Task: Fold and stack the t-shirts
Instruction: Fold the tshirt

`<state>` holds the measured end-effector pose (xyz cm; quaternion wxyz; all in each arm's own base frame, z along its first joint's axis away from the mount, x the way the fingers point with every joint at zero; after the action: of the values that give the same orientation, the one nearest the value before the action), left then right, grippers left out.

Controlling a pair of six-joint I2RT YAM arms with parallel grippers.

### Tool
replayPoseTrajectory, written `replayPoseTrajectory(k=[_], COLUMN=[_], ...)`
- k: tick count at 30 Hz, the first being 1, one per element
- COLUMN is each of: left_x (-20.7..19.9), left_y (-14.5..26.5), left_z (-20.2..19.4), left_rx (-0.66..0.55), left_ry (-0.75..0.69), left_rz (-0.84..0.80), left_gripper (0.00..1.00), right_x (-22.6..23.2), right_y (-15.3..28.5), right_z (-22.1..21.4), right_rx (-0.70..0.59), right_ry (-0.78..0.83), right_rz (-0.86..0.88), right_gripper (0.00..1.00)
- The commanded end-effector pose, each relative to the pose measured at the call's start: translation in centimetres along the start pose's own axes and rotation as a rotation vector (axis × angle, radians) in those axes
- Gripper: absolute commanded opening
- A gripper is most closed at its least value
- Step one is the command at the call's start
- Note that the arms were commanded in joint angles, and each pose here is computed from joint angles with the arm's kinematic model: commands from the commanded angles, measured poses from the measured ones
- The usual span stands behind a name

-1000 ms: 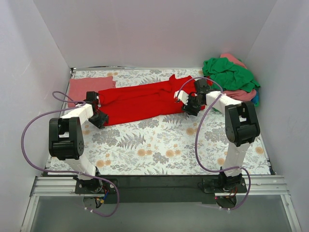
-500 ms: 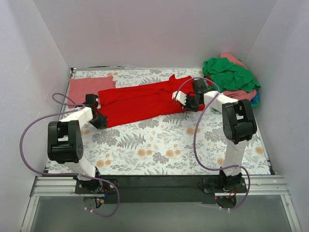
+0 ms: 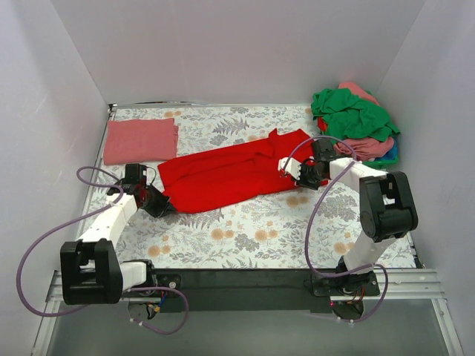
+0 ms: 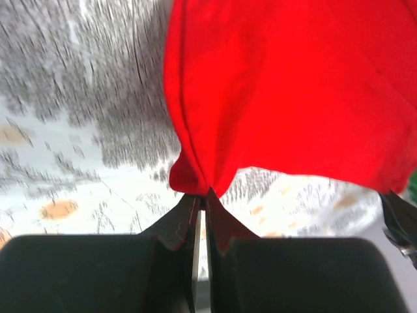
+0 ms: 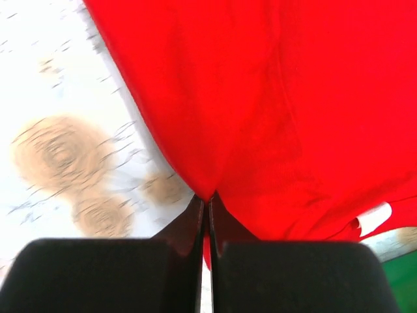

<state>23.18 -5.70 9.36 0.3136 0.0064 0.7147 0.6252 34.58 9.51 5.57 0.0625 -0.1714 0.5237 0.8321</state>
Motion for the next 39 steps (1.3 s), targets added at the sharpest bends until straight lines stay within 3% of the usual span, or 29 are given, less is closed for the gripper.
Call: replayPoseTrajectory(k=[1,11,13,14,15,17,20,26,29,31,34,39], left_x=[0.5,2.2,2.0,1.6,1.4,1.1,0.7,-0.4,-3.9,-6.6,-9.6,-11.3], left_y=[1.9,4.7,5.2,5.5,5.7,5.8,6.2,7.1,8.7,9.5,10.1,10.0], left_z=[-3.6,-9.2,-9.8,-9.8,-9.9,-9.5,-8.6,-6.8,-5.9,-5.1,-3.0,-2.2], left_rx=[0.155,0.381,0.413,0.410,0.409,0.378,0.310,0.159,0.077,0.004,-0.133,-0.166], left_ry=[0.002,-0.094,-0.137,-0.175,-0.200,-0.225,-0.246,-0.300,-0.405,-0.484,-0.517,-0.526], left_rz=[-0.038,-0.056,-0.086,-0.108,-0.117,-0.112,-0.093,-0.103,-0.271,-0.393,-0.443,-0.447], left_gripper=[0.00,0.00,0.02,0.19,0.26,0.36,0.40,0.41,0.48,0.52,0.55,0.55], right_x=[2.5,5.5,5.7,5.4,5.5,4.6,3.4,0.6,-0.6,-3.2,-6.3,-8.5], right_y=[1.1,3.5,4.0,4.7,5.0,6.0,7.1,7.5,5.7,5.2,2.5,-1.7], right_z=[-0.3,-0.8,-0.5,-0.2,0.2,1.1,2.6,6.3,8.7,11.0,12.5,12.2], right_rx=[-0.022,-0.049,-0.058,-0.062,-0.079,-0.102,-0.162,-0.299,-0.344,-0.338,-0.253,-0.062], right_ry=[0.035,0.066,0.070,0.076,0.078,0.080,0.072,0.072,0.062,0.086,0.040,0.026], right_rz=[0.057,0.083,0.083,0.066,0.070,0.040,0.025,0.035,0.086,0.068,0.047,0.029], right_gripper=[0.01,0.01,0.07,0.18,0.24,0.37,0.47,0.48,0.47,0.47,0.44,0.44])
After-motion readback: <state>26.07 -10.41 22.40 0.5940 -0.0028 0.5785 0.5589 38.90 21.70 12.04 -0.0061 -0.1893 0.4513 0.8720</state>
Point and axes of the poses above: each gripper's point midway between its finger pads, its own y axis back along the fingers, its own x axis along the line the jaws close on, z = x × y, the point moved 4 cm from there along y, back along the fingers, and after that the axes turned 14 degrees about y, right-handed, at the moved point
